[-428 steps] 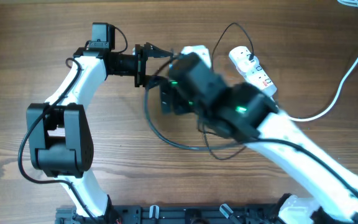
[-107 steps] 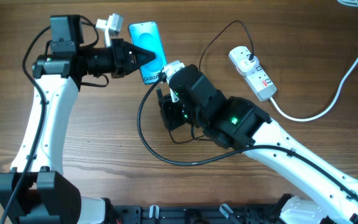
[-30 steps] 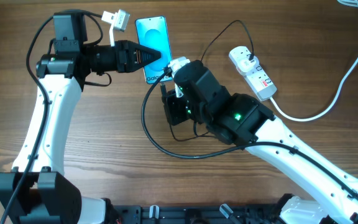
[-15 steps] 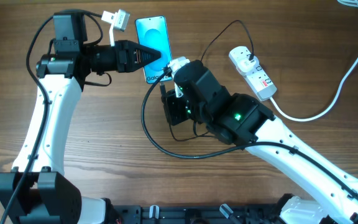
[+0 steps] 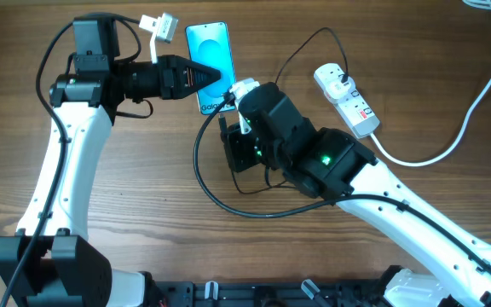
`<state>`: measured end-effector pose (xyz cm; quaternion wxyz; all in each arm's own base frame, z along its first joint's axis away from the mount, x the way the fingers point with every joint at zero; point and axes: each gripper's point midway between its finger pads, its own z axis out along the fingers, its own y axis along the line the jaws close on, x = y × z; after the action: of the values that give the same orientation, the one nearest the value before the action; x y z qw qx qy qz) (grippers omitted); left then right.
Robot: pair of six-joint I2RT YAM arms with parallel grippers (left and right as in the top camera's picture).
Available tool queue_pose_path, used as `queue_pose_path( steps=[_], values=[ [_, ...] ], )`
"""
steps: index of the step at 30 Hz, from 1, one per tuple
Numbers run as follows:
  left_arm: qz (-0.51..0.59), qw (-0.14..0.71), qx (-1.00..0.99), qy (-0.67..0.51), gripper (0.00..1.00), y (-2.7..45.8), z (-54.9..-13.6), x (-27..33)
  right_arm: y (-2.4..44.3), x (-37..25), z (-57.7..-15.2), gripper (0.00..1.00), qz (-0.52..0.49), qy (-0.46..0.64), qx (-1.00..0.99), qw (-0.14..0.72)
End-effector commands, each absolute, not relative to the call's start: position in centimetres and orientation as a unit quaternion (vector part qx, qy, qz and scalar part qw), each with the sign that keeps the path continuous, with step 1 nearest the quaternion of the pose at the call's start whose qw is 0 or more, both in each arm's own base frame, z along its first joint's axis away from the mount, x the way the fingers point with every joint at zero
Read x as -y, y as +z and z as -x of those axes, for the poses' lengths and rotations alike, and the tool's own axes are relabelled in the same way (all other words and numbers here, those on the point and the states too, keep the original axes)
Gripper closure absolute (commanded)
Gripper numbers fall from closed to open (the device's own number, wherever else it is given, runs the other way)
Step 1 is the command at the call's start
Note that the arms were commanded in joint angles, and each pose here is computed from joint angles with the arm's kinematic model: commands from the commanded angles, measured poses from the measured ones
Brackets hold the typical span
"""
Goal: Plug charger to phone and switch on socket
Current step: 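Hold the plug pressed into the phone port while the left gripper holds the phone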
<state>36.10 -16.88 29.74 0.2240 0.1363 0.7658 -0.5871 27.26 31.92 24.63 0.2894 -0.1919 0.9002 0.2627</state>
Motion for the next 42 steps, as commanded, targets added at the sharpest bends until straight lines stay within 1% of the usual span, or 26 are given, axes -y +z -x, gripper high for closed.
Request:
queue_pose_path(
  steps=[1,12,27,42],
  values=[
    [-0.153,0.237,-0.757,-0.589,0.96,30.46,-35.97,16.83,27.21,-31.81,-27.67,0.96,0.187,0.274,-0.888,0.317],
    [-0.159,0.241,-0.756,-0.588,0.96,30.46,-35.96,16.83,27.73,-31.91,-27.77,0.95,0.186,0.277,-0.886,0.322],
    [-0.143,0.226,-0.760,-0.593,0.96,30.32,-35.80,16.83,27.17,-31.53,-27.48,0.95,0.174,0.273,-0.895,0.308],
    [-0.155,0.226,-0.748,-0.604,0.96,30.85,-35.43,16.99,27.43,-31.82,-27.49,0.95,0.176,0.281,-0.891,0.310]
  ],
)
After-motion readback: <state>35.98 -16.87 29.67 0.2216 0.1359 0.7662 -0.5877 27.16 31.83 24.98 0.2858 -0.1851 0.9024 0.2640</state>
